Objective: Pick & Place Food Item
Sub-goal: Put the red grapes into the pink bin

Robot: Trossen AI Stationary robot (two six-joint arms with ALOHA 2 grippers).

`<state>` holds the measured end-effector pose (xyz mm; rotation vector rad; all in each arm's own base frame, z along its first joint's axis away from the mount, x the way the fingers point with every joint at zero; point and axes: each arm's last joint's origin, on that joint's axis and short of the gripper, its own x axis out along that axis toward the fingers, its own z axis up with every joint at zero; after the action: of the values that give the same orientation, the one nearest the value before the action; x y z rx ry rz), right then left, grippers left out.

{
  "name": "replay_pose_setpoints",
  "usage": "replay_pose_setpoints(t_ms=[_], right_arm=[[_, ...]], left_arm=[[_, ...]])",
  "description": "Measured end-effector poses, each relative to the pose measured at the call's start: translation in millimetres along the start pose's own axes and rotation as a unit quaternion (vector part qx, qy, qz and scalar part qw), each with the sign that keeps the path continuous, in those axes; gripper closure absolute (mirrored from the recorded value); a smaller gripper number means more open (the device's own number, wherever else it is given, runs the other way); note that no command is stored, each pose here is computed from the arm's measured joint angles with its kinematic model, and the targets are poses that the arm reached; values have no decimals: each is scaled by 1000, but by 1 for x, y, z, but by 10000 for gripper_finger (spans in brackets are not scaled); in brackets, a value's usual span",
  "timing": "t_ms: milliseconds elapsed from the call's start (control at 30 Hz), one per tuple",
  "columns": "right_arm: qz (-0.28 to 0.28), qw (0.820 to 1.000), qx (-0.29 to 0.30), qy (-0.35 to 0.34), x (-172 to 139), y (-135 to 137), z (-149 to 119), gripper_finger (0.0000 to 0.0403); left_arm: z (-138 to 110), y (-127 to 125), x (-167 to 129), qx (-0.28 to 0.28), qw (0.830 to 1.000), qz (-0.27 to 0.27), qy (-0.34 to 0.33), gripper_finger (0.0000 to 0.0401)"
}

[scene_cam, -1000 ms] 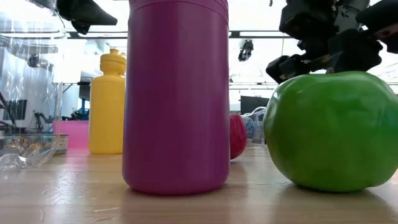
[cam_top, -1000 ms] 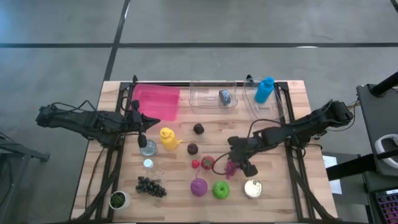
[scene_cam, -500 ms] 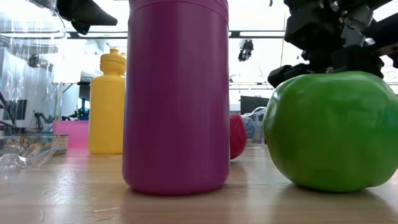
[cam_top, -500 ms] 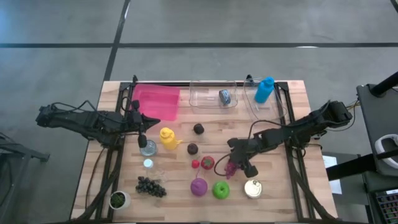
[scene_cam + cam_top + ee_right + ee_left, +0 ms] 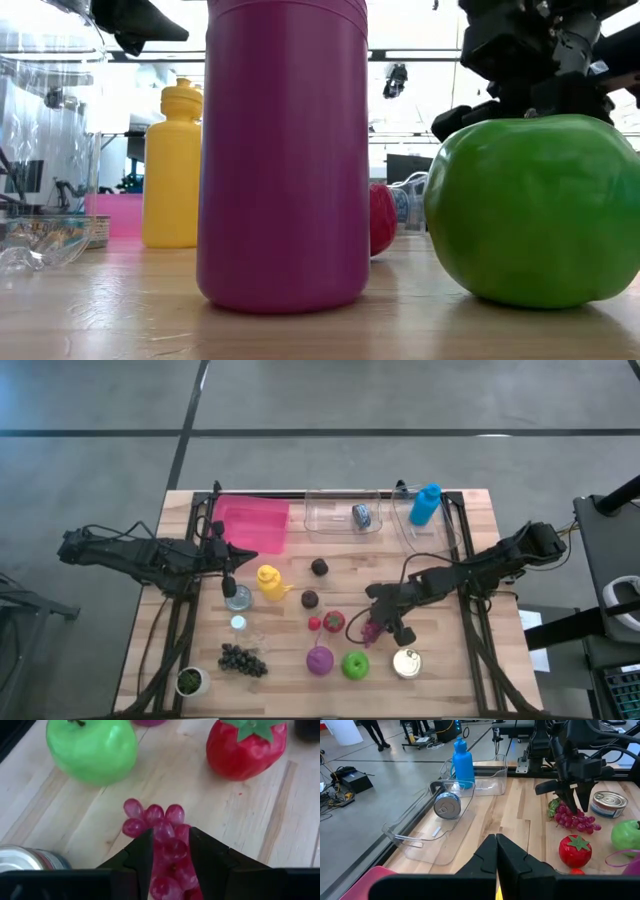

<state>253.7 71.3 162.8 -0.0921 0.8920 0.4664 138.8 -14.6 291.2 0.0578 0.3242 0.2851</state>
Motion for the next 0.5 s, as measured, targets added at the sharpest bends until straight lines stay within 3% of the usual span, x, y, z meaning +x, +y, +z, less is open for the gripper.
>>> replay_pose_setpoints(t_ms=[500], right_arm=[[0, 1000, 1, 5, 2, 0, -7, 329]], left_arm=[[0, 0, 0, 0, 1000, 0, 0, 400]])
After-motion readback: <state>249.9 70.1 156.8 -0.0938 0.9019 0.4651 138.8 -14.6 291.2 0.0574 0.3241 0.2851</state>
